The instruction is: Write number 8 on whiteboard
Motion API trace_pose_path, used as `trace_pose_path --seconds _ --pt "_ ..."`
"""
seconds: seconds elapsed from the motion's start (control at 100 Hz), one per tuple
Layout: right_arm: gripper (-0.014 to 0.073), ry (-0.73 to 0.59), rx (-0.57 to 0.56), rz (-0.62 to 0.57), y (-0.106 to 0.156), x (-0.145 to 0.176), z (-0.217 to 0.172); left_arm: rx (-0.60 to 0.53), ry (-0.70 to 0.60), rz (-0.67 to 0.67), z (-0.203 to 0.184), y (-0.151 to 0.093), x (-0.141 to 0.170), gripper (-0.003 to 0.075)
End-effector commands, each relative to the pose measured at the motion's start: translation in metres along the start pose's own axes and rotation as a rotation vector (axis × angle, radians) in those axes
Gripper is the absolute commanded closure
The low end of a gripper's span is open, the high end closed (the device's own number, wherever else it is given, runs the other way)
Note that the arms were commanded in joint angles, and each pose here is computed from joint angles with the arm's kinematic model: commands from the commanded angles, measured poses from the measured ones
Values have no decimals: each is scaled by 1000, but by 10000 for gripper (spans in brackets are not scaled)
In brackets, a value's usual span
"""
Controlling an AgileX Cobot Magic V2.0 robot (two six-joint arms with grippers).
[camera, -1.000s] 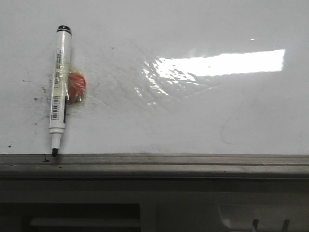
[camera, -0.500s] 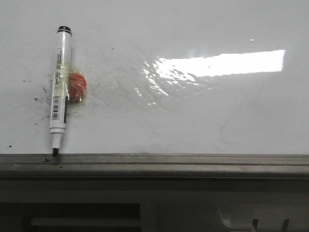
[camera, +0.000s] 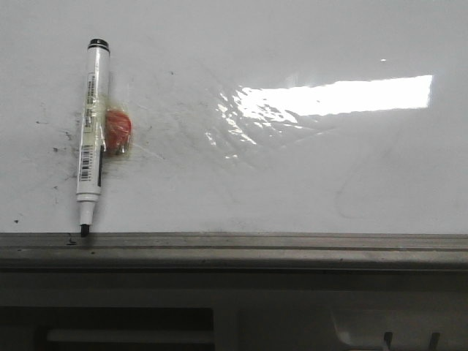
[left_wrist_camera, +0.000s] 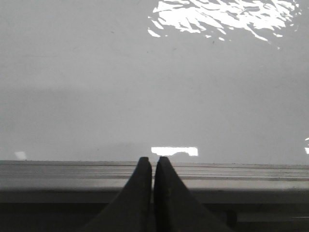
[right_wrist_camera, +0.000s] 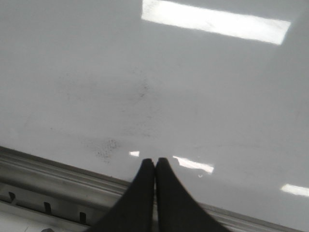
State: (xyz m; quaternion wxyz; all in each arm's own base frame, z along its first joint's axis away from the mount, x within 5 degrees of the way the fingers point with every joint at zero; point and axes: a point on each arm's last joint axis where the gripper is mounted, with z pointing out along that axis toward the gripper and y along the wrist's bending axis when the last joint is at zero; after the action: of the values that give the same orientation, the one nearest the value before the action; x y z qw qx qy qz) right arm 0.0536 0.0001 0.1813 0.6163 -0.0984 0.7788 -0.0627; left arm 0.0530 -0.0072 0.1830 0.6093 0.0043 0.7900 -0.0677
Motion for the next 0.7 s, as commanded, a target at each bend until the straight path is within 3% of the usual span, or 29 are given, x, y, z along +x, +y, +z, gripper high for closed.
trace_pose_path --seconds 0.0,0.69 --pt "645 -53 15 -10 0 -1 0 4 -62 -23 2 1 4 741" --pt "645 -57 17 -14 0 -1 0 4 -62 -23 2 1 4 741"
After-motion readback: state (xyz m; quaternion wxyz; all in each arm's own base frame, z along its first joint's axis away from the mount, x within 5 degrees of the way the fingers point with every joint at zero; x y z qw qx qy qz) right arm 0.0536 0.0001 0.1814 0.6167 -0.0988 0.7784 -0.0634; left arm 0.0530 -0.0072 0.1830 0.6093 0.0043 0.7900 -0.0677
